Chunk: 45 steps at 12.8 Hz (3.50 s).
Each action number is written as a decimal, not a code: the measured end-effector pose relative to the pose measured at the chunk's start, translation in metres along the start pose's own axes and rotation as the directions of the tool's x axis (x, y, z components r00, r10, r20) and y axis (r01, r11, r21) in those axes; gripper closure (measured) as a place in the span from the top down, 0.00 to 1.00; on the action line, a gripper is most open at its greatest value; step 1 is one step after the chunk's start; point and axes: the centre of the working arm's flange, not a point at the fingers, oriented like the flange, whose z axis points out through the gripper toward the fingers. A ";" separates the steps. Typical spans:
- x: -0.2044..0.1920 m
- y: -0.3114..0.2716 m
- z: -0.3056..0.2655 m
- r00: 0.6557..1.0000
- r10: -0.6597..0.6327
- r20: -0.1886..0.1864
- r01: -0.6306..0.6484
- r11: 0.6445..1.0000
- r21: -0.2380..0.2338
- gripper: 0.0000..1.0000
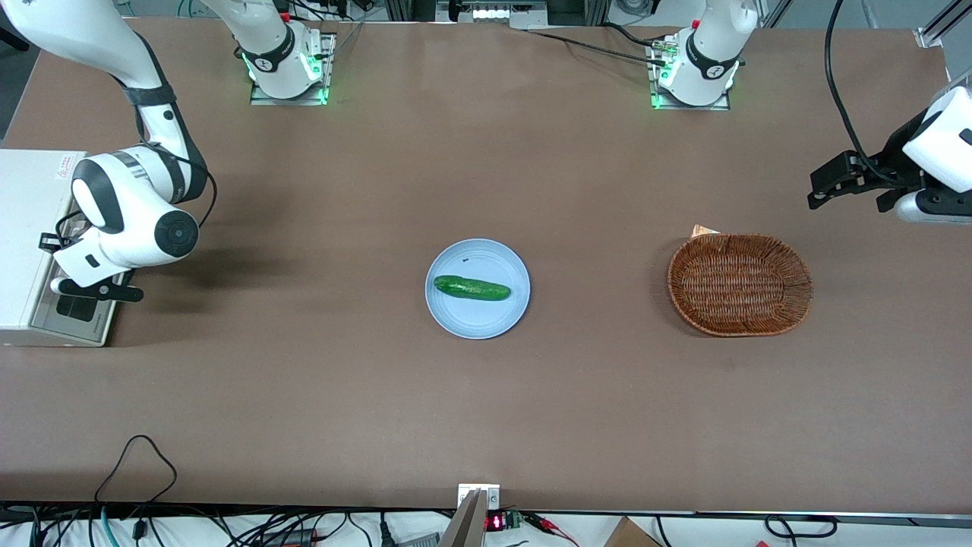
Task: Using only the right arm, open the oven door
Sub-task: 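Hook the closed right gripper on the handle and pull the door down, then push the oven door further down with the right gripper until flat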
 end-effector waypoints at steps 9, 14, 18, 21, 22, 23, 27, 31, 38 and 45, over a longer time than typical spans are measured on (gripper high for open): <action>0.000 -0.011 -0.015 1.000 -0.010 -0.024 0.010 1.000 0.028 0.00; -0.001 -0.038 -0.044 0.998 -0.029 -0.052 0.034 0.995 0.094 0.00; -0.001 -0.061 -0.054 0.995 -0.062 -0.074 0.070 0.991 0.114 0.00; -0.001 -0.074 -0.058 0.993 -0.078 -0.085 0.088 0.988 0.129 0.00; 0.000 -0.079 -0.059 0.993 -0.083 -0.090 0.094 0.987 0.132 0.00; 0.000 -0.084 -0.060 0.992 -0.088 -0.095 0.101 0.985 0.138 0.00; 0.000 -0.113 -0.061 0.986 -0.114 -0.121 0.134 0.976 0.171 0.00; 0.003 -0.138 -0.055 0.982 -0.132 -0.137 0.158 0.966 0.202 0.00; 0.004 -0.157 -0.037 0.982 -0.149 -0.112 0.171 0.962 0.214 0.00; 0.002 -0.163 -0.024 0.983 -0.159 -0.091 0.175 0.960 0.218 0.00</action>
